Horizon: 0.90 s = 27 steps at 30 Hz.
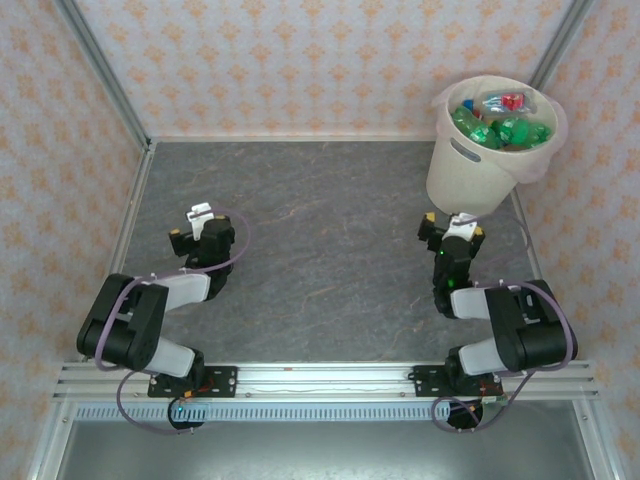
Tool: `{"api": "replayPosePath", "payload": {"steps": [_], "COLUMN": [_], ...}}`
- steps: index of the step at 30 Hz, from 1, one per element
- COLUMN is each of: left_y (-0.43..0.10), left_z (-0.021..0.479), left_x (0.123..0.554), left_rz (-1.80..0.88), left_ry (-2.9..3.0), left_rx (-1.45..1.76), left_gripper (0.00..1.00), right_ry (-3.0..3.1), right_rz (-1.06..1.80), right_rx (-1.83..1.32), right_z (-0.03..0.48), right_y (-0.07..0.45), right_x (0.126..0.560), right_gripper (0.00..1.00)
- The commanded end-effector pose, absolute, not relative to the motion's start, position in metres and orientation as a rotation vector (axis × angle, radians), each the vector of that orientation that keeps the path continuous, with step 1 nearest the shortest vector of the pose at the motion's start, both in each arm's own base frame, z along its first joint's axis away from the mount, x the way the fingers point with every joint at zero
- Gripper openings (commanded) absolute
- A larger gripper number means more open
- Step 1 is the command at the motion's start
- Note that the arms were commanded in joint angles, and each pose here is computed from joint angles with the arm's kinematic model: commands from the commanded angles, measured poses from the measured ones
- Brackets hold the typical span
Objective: Put the plastic bottles in the bin
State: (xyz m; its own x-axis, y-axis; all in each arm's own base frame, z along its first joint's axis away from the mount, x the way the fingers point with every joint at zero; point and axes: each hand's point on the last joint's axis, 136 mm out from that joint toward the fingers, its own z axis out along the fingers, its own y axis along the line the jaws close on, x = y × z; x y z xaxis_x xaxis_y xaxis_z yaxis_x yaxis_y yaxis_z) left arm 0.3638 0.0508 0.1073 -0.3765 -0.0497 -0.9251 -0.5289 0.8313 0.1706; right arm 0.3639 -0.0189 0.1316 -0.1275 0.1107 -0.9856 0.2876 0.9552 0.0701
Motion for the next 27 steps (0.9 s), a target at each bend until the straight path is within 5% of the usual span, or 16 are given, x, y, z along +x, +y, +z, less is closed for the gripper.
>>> {"api": "replayPosePath", "payload": {"steps": [1,14,27], "left_y": [0.045,0.049,0.064], "left_z": [0.132,0.138,0.138], "left_x": [0.375,0.36,0.354], "left_rz": [0.475,0.219,0.267], "left_ry": [1.778,1.618,1.574], "left_rx": [-0.385,-0.338,-0.426], "left_gripper": [1.0,1.0,1.0], "right_ry": [1.626,1.646,1.64], "right_rz": [-0.101,-0.091,-0.105], "right_rx": [0.328,0.345,0.379], "right_z": [0.137,0.128,0.128], "right_y": [-0.026,-0.029,-0.034], "right_x": [0.361,0.365,0.364], "right_gripper": [1.0,1.0,1.0]}}
